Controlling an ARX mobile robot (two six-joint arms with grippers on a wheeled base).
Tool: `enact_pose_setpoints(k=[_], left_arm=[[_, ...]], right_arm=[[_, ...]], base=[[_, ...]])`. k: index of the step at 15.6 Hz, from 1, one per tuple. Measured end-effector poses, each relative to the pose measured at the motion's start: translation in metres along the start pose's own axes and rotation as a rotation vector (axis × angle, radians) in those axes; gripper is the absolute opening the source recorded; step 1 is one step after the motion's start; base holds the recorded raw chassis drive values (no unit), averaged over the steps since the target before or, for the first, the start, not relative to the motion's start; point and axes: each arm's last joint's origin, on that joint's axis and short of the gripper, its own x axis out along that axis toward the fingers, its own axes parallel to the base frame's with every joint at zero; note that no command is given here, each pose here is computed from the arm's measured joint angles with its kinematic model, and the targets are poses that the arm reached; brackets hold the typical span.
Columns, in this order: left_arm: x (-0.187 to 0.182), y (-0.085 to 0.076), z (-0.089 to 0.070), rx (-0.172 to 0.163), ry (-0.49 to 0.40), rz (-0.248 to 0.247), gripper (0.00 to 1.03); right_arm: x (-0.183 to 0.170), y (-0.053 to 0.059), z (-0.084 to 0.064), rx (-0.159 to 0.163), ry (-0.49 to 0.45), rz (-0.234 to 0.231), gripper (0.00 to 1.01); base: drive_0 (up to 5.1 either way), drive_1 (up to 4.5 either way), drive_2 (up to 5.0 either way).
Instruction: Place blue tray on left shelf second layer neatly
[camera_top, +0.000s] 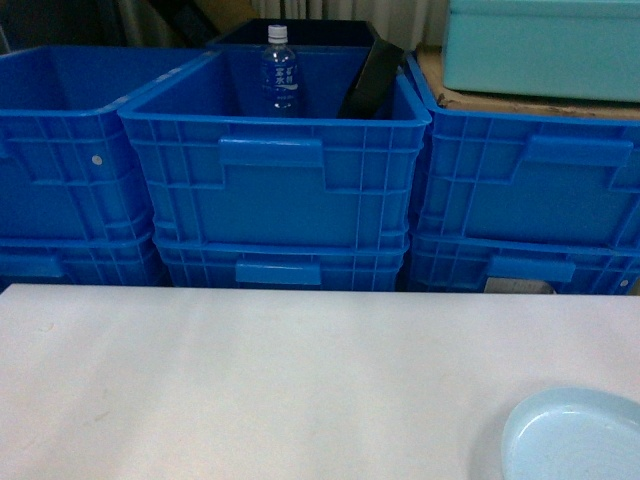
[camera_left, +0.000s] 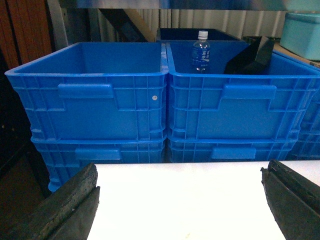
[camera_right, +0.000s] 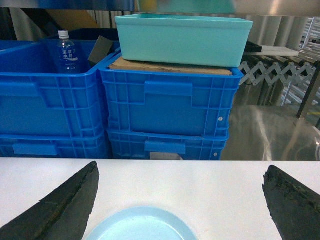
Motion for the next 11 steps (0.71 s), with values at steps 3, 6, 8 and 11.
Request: enact_pose_setpoints(k=[3, 6, 8, 11], left_arm=[[0.0, 0.0, 0.0, 0.0, 0.0, 0.0, 0.98], [0.0, 0.0, 0.0, 0.0, 0.0, 0.0, 0.98], [0.0, 0.0, 0.0, 0.0, 0.0, 0.0, 0.98], [0.0, 0.0, 0.0, 0.0, 0.0, 0.0, 0.98]], right_arm=[[0.0, 0.0, 0.0, 0.0, 0.0, 0.0, 0.98], [0.008, -0.008, -0.004, 0.091, 0.123, 0.037, 0.98], [0.029, -0.012, 0.016, 0.222, 0.175, 0.134, 0.98], [0.096, -0.017, 0.053, 0.394, 0.414, 0.353, 0.98]], base=[[0.0, 0.0, 0.0], [0.0, 0.0, 0.0], [0.0, 0.0, 0.0], [0.0, 0.0, 0.0]])
